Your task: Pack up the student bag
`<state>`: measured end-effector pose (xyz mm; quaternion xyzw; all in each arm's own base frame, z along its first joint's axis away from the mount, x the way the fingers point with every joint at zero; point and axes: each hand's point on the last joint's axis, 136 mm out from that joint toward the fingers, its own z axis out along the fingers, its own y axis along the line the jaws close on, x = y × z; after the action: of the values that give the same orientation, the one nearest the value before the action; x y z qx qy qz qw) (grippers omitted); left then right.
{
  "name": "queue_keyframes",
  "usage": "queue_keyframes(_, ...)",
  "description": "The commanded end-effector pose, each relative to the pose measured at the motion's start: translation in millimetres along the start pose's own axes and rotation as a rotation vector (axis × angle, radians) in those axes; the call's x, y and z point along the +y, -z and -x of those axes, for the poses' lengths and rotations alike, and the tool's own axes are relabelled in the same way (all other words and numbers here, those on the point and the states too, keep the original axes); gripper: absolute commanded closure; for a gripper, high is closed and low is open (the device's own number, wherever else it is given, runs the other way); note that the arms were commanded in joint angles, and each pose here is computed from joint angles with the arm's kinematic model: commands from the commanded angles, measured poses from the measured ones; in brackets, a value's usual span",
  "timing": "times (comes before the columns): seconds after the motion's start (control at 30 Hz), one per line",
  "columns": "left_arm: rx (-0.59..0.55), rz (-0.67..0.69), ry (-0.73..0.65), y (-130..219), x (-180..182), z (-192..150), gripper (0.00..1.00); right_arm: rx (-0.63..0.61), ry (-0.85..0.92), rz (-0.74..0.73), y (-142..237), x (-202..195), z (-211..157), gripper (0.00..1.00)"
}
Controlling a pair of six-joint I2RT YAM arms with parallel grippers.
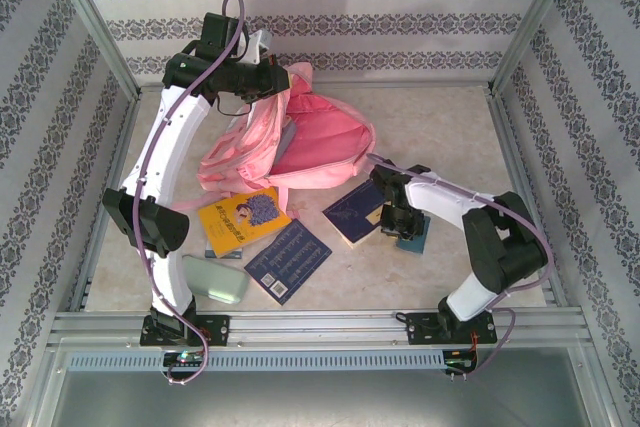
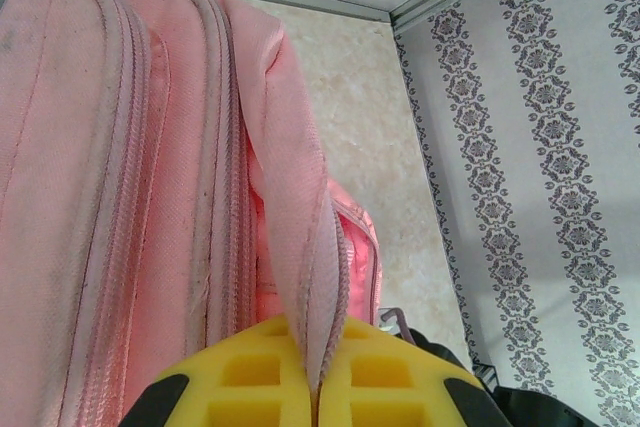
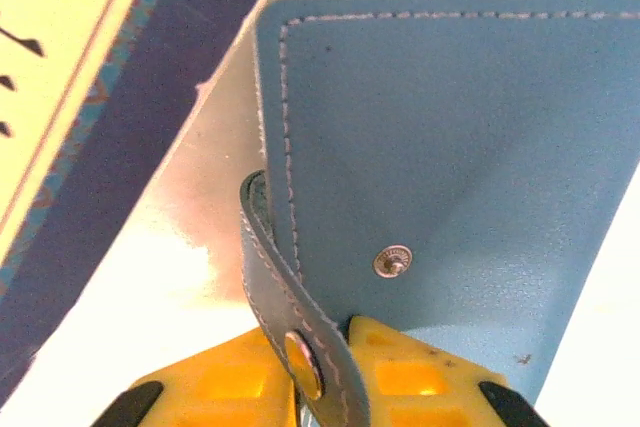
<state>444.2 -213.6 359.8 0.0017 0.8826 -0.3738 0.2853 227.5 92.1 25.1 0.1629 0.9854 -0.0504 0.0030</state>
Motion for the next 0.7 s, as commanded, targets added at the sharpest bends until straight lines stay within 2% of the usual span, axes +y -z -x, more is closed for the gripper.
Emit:
queue_keyframes(0.0, -0.121, -0.116, -0.093, 37.1, -40.8, 22.0, 1.00, 0.006, -0.026, -0.019, 1.5, -13.0, -4.9, 0.88)
queue_keyframes(0.07, -0.119, -0.116, -0.092, 36.5, -40.5, 21.6, 1.00, -0.005, -0.032, -0.005, 8.7, -13.4, -4.9, 0.95)
queue_keyframes(0.17, -0.121, -0.116, -0.093, 37.3, -40.7, 21.9, 1.00, -0.027, -0.038, 0.030, 23.6, -11.5, -4.2, 1.00)
queue_keyframes(0.4, -0.126, -0.113, -0.099, 39.7, -41.6, 22.0, 1.00, -0.129, -0.028, 0.202, 85.4, 9.2, 2.7, 1.00)
queue_keyframes(0.53, -0.124, -0.111, -0.099, 39.2, -40.9, 21.5, 1.00, -0.114, -0.050, 0.320, 102.3, 31.4, 5.4, 1.00)
queue_keyframes(0.67, -0.120, -0.115, -0.096, 39.3, -41.9, 20.3, 1.00, -0.070, -0.099, 0.276, 98.9, 33.3, 6.9, 1.00)
